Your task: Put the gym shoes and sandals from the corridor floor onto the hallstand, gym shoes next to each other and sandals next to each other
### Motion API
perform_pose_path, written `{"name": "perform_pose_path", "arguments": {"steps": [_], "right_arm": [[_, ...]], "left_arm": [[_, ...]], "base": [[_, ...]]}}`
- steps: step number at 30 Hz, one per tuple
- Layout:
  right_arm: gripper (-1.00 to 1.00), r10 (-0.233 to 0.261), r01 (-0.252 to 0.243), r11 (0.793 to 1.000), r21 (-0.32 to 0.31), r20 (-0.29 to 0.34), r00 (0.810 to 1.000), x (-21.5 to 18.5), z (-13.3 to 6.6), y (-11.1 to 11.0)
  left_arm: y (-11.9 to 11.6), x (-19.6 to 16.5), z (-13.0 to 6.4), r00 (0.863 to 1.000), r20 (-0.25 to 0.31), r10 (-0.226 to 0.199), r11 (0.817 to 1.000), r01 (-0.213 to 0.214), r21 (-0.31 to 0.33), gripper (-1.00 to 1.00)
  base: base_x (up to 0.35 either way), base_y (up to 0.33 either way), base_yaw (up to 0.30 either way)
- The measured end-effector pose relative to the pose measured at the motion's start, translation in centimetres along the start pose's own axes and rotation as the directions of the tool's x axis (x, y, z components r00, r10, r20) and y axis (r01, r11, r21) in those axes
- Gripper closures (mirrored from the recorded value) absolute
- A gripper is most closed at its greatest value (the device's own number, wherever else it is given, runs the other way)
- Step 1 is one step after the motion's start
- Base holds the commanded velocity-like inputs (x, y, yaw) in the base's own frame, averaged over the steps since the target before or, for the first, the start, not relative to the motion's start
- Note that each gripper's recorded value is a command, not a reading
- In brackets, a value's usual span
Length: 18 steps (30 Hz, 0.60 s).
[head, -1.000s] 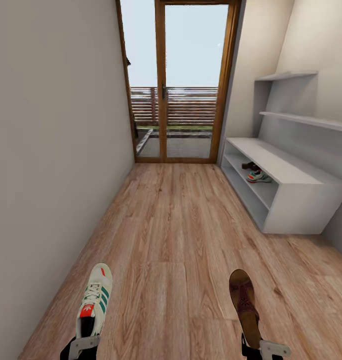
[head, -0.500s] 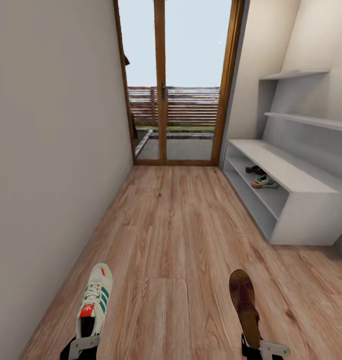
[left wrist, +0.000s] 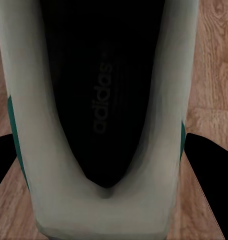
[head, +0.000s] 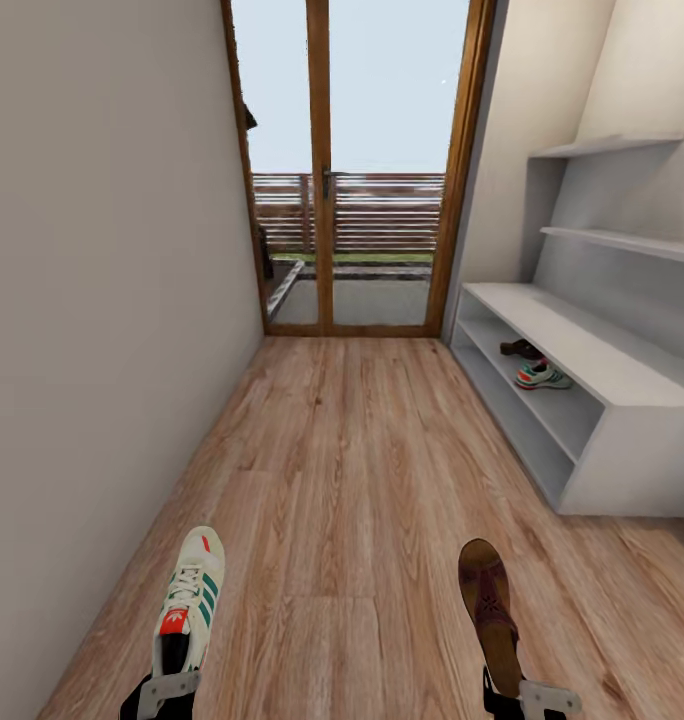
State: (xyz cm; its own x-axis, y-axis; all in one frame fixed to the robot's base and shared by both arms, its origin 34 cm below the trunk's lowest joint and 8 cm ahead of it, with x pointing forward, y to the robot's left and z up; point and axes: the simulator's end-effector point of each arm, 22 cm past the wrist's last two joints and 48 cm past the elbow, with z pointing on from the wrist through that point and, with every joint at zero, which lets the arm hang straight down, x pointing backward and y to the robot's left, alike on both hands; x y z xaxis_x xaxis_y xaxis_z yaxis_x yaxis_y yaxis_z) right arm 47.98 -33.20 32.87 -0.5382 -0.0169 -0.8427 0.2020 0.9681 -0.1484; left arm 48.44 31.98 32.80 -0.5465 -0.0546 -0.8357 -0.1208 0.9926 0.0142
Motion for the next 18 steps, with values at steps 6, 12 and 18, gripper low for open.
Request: {"name": "perform_pose_path", "arguments": {"steps": [6, 12, 18], "right_arm": [[1.0, 0.0, 0.0, 1.0, 0.0, 0.0, 1.0, -0.01, 0.0, 0.0], [1.0, 0.0, 0.0, 1.0, 0.0, 0.0, 1.0, 0.0, 0.0, 0.0], [1.0, 0.0, 0.0, 1.0, 0.0, 0.0, 1.0, -0.01, 0.0, 0.0]], "left_arm": [[0.0, -0.01, 0.0, 1.0, 0.0, 0.0, 1.0, 0.0, 0.0, 1.0], [0.0, -0.02, 0.0, 1.0, 0.001, 0.0, 1.0, 0.0, 0.0, 1.0], [0.01, -0.04, 0.01, 1.0, 0.001, 0.0, 1.0, 0.0, 0.0, 1.0]], "base": [[0.339, 0.0, 0.0], [0.339, 0.0, 0.0], [0.339, 0.0, 0.0]]}}
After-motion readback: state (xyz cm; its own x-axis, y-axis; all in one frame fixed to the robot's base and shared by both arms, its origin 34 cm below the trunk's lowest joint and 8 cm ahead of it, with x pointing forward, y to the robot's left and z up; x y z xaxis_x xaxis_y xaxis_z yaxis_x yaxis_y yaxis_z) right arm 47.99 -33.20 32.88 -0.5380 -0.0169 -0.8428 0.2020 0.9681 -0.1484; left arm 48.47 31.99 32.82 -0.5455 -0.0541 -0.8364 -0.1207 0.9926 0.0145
